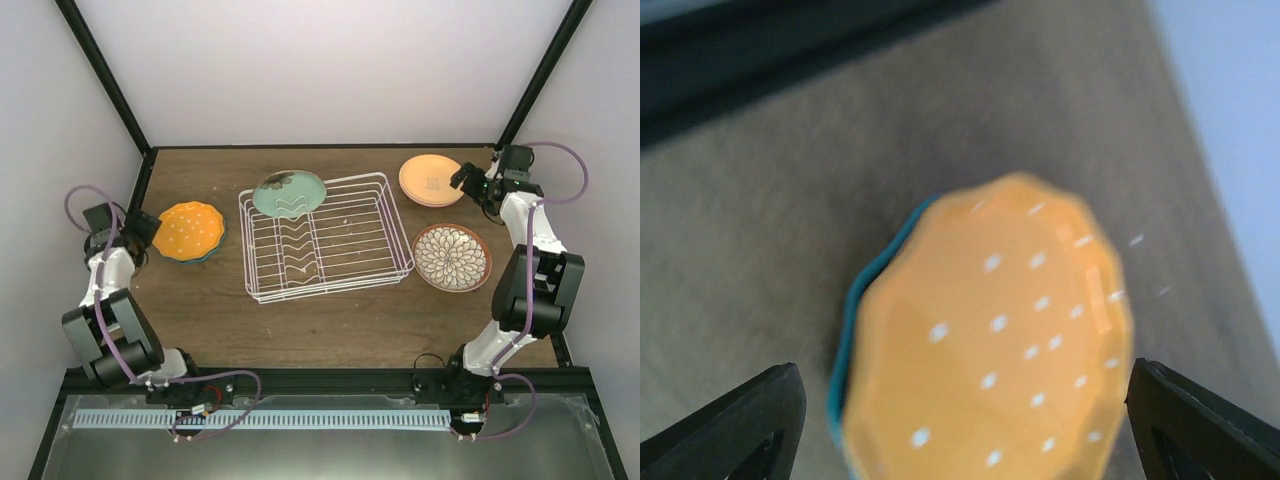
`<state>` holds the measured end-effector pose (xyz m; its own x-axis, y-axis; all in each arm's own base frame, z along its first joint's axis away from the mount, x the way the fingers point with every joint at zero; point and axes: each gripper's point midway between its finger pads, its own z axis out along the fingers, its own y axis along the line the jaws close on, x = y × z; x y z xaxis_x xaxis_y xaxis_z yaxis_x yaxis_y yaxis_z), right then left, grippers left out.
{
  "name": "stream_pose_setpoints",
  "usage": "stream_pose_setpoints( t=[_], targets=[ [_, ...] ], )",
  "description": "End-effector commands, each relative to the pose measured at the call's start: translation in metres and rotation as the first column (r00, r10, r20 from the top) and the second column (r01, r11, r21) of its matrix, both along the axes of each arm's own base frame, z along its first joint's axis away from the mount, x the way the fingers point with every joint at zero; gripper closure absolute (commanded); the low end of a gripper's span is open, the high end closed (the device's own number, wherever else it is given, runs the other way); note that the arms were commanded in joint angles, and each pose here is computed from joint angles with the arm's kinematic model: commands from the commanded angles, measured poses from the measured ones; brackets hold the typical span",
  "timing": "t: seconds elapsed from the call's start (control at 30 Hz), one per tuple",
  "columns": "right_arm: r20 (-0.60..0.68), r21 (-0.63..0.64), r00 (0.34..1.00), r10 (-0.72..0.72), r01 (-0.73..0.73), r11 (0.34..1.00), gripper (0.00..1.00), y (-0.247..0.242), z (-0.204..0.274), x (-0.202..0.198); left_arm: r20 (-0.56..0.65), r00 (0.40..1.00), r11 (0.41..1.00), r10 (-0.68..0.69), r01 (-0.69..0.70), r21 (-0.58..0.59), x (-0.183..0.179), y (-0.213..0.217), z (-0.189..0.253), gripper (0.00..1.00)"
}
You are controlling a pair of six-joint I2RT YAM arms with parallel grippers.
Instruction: Unload the plates from the dish rack
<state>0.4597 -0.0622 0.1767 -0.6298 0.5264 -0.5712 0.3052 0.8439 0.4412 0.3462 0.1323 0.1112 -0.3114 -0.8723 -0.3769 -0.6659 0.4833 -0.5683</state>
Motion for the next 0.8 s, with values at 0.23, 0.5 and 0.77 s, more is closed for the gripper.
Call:
stream_pose_setpoints(
  t=[0.23, 0.5, 0.77],
  targets=[
    [0.068, 0.029, 0.996, 0.053, -0.055, 0.998, 0.00, 0.012, 0.015, 0.005, 0.431, 0.403, 0.590, -0.807, 0.518, 0.620, 0.102, -0.141, 0.220, 0.11],
    [0.107, -0.010, 0.987, 0.118, -0.118, 0.993, 0.00, 0.019, 0.030, 0.000, 0.202, 0.020, 0.178, -0.979, 0.563, 0.807, 0.092, -0.240, 0.222, 0.14],
    [0.154, -0.010, 0.973, 0.170, -0.171, 0.985, 0.00, 0.031, 0.032, -0.015, -0.100, -0.068, -0.121, -0.993, 0.457, 0.881, 0.088, -0.277, 0.170, 0.14]
  ],
)
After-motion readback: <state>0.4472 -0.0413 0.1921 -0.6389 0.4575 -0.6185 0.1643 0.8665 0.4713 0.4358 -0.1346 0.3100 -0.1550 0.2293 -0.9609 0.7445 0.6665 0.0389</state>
